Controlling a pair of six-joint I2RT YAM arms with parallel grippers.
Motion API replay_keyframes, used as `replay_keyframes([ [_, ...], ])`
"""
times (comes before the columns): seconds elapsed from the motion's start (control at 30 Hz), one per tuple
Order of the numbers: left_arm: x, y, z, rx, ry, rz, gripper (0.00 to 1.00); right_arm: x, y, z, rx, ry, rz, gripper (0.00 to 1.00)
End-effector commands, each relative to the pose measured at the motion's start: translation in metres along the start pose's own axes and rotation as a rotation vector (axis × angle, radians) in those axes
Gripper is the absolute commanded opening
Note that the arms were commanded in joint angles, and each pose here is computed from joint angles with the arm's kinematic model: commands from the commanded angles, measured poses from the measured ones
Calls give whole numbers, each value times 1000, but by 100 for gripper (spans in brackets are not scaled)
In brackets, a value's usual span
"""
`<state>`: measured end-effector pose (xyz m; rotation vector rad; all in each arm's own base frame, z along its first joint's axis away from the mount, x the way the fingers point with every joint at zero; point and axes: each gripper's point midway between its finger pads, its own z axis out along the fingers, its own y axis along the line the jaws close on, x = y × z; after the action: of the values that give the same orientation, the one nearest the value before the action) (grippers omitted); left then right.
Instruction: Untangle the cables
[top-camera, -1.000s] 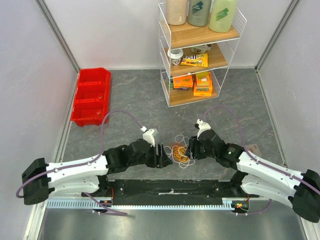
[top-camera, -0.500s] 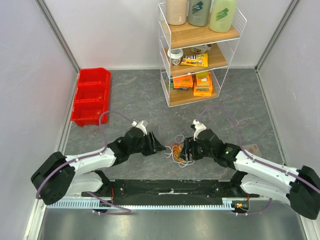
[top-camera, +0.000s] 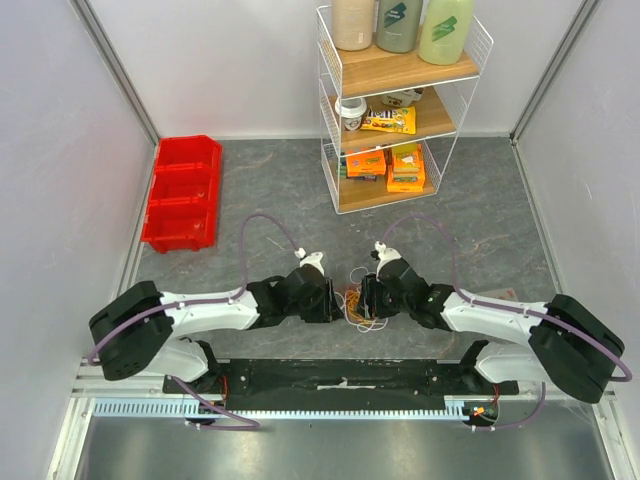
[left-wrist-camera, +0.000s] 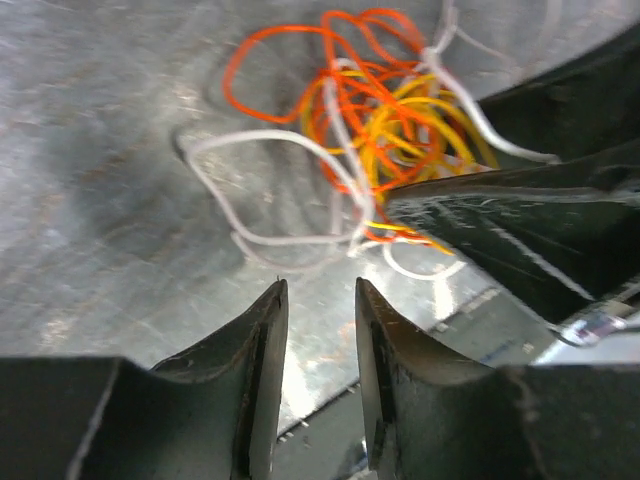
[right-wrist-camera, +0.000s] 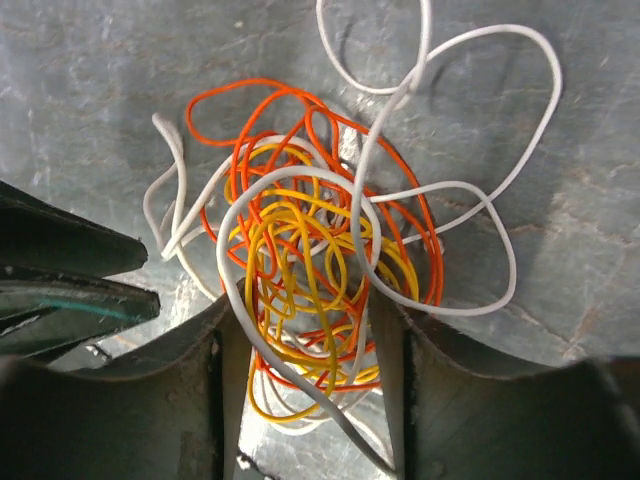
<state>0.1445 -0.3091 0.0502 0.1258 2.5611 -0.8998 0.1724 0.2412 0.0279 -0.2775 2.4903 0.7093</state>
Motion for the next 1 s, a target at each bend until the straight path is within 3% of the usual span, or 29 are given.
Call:
replay_keyframes([
  [0.0, -11, 28, 10, -168, -41, 101, 40, -23, -10, 11, 83, -101, 10, 51],
  [0.07, -13, 31, 12, -189, -52, 132, 45, -25, -12, 10, 93, -109, 12, 33],
  [0.13, -15, 28, 15, -182, -57, 169, 50, -23, -13, 10, 95, -107, 14, 28],
  [0.57, -25, 17, 34, -185, -43, 296, 56, -19, -10, 11, 78, -90, 31, 22],
  [0.77, -19, 19, 35, -199, -12, 276, 28, -22, -10, 9, 86, -100, 34, 16],
  [0.97, -13, 18, -2, -145, -42, 223, 3, -30, -27, -1, 177, -154, 37, 8],
])
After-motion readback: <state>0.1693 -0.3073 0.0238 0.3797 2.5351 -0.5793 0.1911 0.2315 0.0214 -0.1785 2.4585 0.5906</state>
